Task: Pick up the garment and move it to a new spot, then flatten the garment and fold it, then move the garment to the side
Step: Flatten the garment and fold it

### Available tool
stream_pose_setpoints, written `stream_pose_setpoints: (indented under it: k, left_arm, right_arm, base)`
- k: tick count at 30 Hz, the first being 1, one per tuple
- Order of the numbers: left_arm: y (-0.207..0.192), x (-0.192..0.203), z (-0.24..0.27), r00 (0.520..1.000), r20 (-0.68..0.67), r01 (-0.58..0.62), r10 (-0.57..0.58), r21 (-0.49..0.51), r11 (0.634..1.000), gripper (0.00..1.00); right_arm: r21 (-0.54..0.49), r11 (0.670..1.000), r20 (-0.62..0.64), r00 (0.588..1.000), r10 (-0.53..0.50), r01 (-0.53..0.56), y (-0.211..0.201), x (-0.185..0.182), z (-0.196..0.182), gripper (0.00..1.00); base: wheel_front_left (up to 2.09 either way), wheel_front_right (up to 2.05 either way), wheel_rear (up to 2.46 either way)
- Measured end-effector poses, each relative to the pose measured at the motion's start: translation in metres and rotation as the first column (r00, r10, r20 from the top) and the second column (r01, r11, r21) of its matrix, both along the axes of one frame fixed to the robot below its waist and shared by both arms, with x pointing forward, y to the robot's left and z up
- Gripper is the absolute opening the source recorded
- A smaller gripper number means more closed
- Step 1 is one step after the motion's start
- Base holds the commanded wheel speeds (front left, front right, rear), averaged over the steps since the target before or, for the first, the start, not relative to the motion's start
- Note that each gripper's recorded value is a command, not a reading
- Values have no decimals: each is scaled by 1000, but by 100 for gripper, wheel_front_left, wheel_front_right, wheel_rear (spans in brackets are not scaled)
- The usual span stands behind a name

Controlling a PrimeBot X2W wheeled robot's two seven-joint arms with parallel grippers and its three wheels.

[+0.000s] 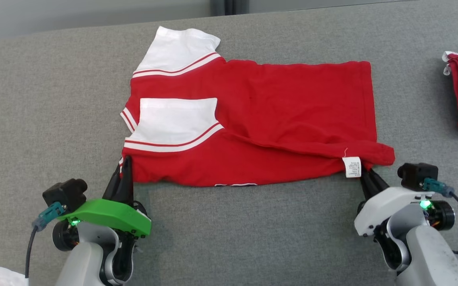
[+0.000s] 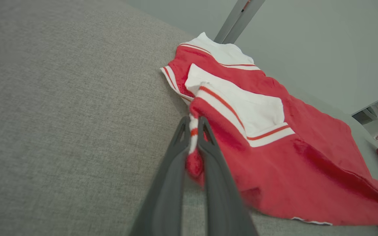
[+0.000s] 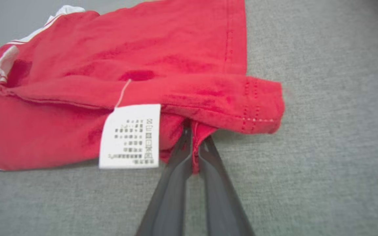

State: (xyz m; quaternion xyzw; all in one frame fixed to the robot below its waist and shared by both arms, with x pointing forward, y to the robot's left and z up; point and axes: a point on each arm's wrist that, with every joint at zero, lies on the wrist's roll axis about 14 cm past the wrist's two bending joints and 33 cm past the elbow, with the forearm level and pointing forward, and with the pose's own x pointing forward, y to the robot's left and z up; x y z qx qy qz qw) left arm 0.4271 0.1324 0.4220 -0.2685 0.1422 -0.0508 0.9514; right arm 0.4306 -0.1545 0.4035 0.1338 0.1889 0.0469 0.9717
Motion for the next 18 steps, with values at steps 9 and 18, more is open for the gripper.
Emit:
stream_pose_setpoints:
  k: [9, 18]
  left_arm:
    - [0, 17, 67, 979, 202, 22, -21, -6, 1000, 0]
    - [3, 2, 112, 954, 297, 43, -35, -23, 999, 0]
  right_arm:
    - [-50, 999, 162, 987, -10, 18, -18, 31, 87, 0]
    - [-30, 999, 146, 989, -14, 18, -29, 18, 118, 0]
  base:
    - [0, 0, 0]
    - [0, 0, 0]
